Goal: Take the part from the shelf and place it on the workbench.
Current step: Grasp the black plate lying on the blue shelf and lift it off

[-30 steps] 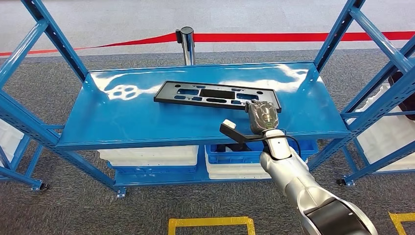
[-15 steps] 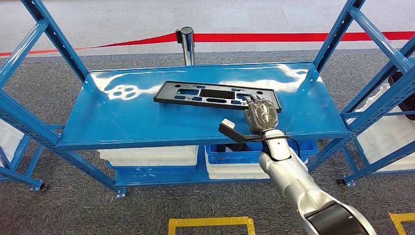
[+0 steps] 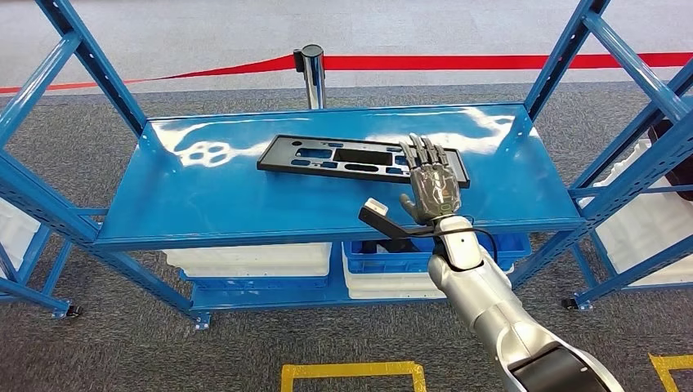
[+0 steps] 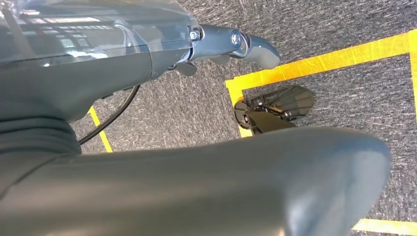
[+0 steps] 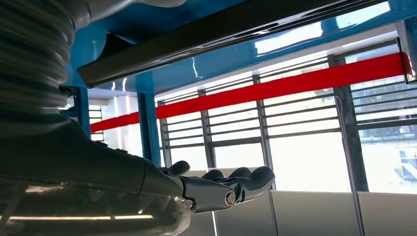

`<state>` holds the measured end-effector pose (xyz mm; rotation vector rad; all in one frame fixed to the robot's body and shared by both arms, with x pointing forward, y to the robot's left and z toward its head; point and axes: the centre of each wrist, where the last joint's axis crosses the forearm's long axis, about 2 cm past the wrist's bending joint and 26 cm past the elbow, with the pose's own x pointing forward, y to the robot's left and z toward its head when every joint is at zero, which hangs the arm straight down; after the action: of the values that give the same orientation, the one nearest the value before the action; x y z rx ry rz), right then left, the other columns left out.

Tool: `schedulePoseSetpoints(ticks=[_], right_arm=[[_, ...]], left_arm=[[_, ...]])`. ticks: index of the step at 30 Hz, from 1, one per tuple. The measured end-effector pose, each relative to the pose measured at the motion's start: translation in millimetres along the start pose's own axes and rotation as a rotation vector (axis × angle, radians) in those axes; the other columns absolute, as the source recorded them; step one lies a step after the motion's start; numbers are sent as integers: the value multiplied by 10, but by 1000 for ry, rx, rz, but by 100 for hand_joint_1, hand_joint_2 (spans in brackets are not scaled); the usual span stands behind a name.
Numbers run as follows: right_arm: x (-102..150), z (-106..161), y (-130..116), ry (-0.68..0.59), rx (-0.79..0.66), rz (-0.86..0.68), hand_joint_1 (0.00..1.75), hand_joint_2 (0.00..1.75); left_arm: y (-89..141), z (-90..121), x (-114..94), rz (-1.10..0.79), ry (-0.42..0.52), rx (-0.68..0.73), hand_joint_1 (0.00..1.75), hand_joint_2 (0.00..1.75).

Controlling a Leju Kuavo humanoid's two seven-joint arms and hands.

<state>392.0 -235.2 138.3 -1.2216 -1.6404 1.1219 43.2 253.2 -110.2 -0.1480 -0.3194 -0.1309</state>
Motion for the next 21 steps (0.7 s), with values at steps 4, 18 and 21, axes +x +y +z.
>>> schedulePoseSetpoints(ticks=[4, 18, 21], right_arm=[[-19, -50, -18, 16, 27, 5, 0, 175], [-354, -530, -212, 140, 143, 90, 0, 175], [-421, -582, -243, 182, 176, 103, 0, 175]], left_arm=[[-1, 0, 0, -17, 7, -9, 0, 0], [-8, -4, 17, -86, 22, -41, 0, 0], [-8, -5, 21, -95, 30, -42, 0, 0]])
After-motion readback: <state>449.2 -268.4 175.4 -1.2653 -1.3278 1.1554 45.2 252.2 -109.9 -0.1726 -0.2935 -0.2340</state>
